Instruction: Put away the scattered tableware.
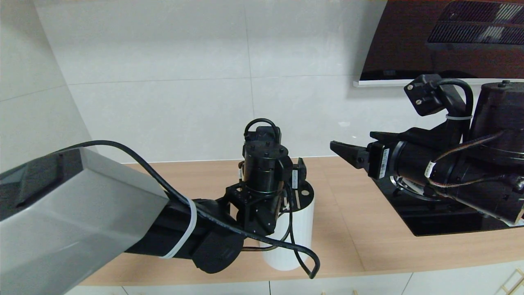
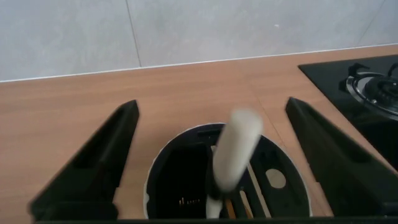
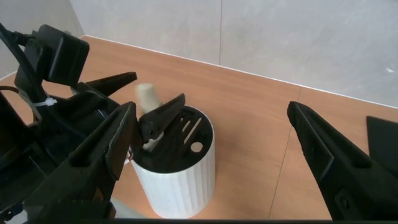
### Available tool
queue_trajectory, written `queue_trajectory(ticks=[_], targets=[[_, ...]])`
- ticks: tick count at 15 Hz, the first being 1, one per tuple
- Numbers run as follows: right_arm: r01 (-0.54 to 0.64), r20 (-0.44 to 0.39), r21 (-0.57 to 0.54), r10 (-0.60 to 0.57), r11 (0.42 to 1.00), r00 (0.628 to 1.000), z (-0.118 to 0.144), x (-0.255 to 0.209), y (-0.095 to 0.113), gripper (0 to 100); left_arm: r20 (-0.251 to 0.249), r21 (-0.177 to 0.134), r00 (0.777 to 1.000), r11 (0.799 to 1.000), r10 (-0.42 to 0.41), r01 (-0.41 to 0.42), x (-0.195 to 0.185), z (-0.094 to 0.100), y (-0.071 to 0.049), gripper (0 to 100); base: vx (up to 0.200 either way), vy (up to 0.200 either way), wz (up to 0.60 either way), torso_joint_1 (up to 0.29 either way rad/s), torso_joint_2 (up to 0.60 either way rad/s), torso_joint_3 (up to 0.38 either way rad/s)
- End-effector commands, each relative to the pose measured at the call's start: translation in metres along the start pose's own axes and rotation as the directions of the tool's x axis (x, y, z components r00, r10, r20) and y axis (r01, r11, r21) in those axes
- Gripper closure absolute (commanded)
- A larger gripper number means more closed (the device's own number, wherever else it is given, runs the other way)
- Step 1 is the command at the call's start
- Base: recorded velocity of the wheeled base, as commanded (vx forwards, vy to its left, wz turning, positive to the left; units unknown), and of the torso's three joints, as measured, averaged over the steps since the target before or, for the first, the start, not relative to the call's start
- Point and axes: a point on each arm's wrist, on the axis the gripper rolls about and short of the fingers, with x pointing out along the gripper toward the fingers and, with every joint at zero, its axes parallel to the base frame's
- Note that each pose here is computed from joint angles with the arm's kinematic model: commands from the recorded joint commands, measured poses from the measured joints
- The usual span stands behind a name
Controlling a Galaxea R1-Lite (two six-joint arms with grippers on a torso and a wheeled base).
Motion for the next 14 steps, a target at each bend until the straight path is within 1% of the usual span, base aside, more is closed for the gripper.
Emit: queue_trajectory(ticks=[1,3,4,5,6,7,8,9,10,11,12,14], targets=[[-0.001,0.000,0.000,0.001,1.000,1.000,0.000,0.000,0.000,0,0.003,-0.003,1.000,1.000,0.000,0.000,-0.001,0.001,0.000,0,0.000,0.000,0.00,0.000,0.00,0.000],[-0.001,0.000,0.000,0.001,1.000,1.000,0.000,0.000,0.000,0,0.009,-0.007,1.000,1.000,-0.001,0.001,-0.003,0.004,0.000,0,0.000,0.000,0.00,0.000,0.00,0.000],[-0.001,0.000,0.000,0.001,1.000,1.000,0.000,0.000,0.000,0,0.028,-0.023,1.000,1.000,-0.007,0.008,-0.007,0.012,0.002,0,0.000,0.000,0.00,0.000,0.00,0.000],[-0.001,0.004,0.000,0.001,1.000,1.000,0.001,-0.001,0.000,0,0.055,-0.050,0.998,0.999,-0.017,0.020,-0.014,0.024,0.005,0,0.000,0.000,0.00,0.000,0.00,0.000],[0.003,0.017,0.003,-0.003,1.000,1.000,0.004,-0.005,-0.001,0,0.096,-0.090,0.994,0.994,-0.048,0.057,-0.030,0.045,0.013,0,0.000,0.000,0.00,0.000,0.00,0.000],[0.002,0.029,0.005,-0.002,1.000,1.000,0.007,-0.011,-0.002,0,0.131,-0.116,0.987,0.987,-0.094,0.110,-0.047,0.064,0.021,0,0.000,0.000,0.00,0.000,0.00,0.000],[0.004,0.036,0.008,-0.004,1.000,0.999,0.008,-0.015,-0.003,0,0.170,-0.129,0.971,0.973,-0.168,0.191,-0.072,0.084,0.035,0,0.000,0.000,0.00,0.000,0.00,0.000],[0.025,0.048,0.011,-0.025,1.000,0.999,0.011,-0.017,-0.008,0,0.199,-0.132,0.954,0.958,-0.226,0.255,-0.091,0.097,0.047,0,0.000,0.000,0.00,0.000,0.00,0.000],[0.048,0.072,0.020,-0.050,0.999,0.996,0.016,-0.024,-0.015,0,0.245,-0.120,0.917,0.929,-0.315,0.351,-0.121,0.113,0.074,0,0.000,0.000,0.00,0.000,0.00,0.000],[0.063,0.075,0.023,-0.065,0.998,0.995,0.016,-0.028,-0.018,0,0.265,-0.118,0.908,0.924,-0.325,0.365,-0.130,0.118,0.085,0,0.000,0.000,0.00,0.000,0.00,0.000],[0.140,0.083,0.029,-0.142,0.990,0.986,0.013,-0.048,-0.036,0,0.293,-0.128,0.918,0.940,-0.268,0.316,-0.148,0.123,0.116,0,0.000,0.000,0.00,0.000,0.00,0.000],[0.196,0.112,0.040,-0.199,0.980,0.974,0.007,-0.083,-0.050,0,0.297,-0.135,0.937,0.963,-0.186,0.234,-0.174,0.112,0.151,0,0.000,0.000,0.00,0.000,0.00,0.000]])
